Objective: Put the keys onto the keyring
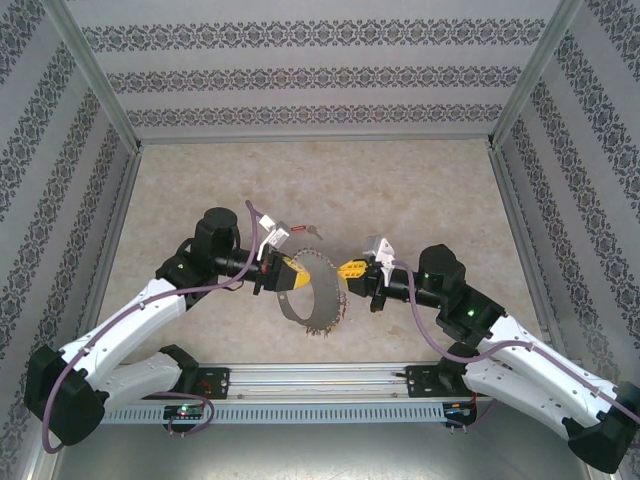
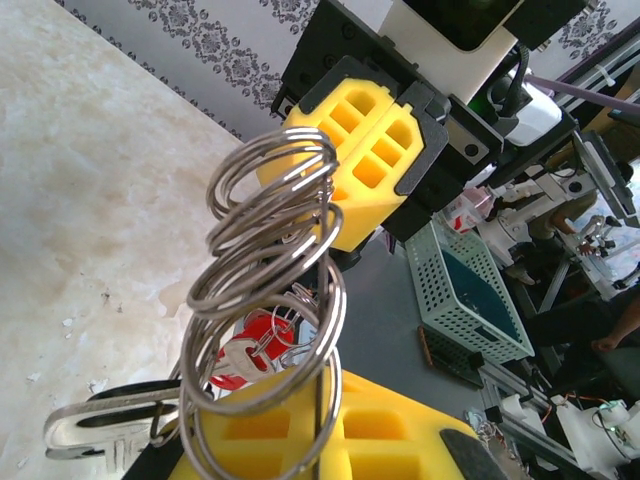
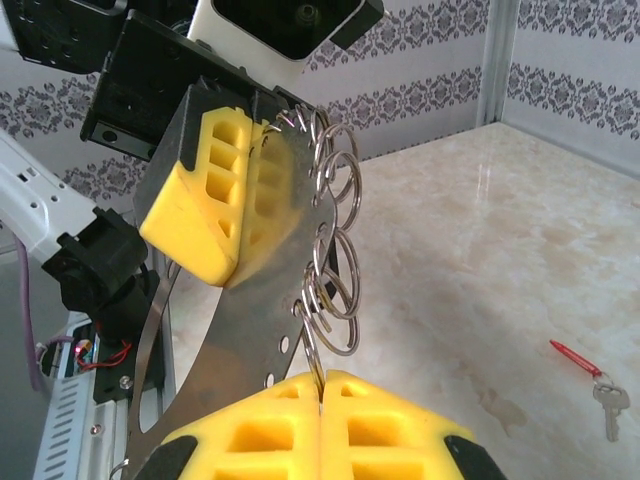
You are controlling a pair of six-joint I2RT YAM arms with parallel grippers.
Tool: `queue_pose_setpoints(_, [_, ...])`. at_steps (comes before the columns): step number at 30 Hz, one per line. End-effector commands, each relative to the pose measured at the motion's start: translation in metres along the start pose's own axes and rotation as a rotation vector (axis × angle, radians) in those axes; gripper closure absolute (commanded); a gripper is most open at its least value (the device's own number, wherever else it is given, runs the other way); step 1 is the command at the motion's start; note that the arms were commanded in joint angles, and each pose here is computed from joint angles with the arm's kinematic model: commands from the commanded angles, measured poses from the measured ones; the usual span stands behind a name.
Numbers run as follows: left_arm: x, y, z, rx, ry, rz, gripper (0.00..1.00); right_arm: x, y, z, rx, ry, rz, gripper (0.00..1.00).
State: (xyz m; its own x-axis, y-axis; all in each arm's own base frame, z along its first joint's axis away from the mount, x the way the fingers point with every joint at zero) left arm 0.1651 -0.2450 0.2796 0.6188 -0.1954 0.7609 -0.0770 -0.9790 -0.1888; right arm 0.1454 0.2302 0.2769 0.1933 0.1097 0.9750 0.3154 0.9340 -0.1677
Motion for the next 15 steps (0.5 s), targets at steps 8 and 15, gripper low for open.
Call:
queue_pose_setpoints(8, [0.014,-0.004,-0.013,-0.004,0.059,0.007,0.63,0.034,-0.011,0.012,0.025,-0.083,-0.146,1.0])
queue_pose_setpoints(15, [0.023,-0.005,-0.009,0.041,0.075,-0.025,0.42,0.034,-0.013,0.012,0.018,-0.092,-0.157,1.0])
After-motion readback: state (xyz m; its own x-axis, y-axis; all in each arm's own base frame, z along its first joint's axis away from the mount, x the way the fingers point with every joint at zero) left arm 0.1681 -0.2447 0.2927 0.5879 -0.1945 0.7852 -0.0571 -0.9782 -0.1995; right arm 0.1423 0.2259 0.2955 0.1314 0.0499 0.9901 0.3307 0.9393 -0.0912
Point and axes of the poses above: each hand's point on the last joint's axis, 136 mm out from that joint toward the fingers, its own y axis out along the fingers, its own z axis along the line the jaws close on, x = y × z, the point moved 3 cm from there along -y, back along the fingers, and after that the axes turned 1 degree about y, right-handed, at the moved point
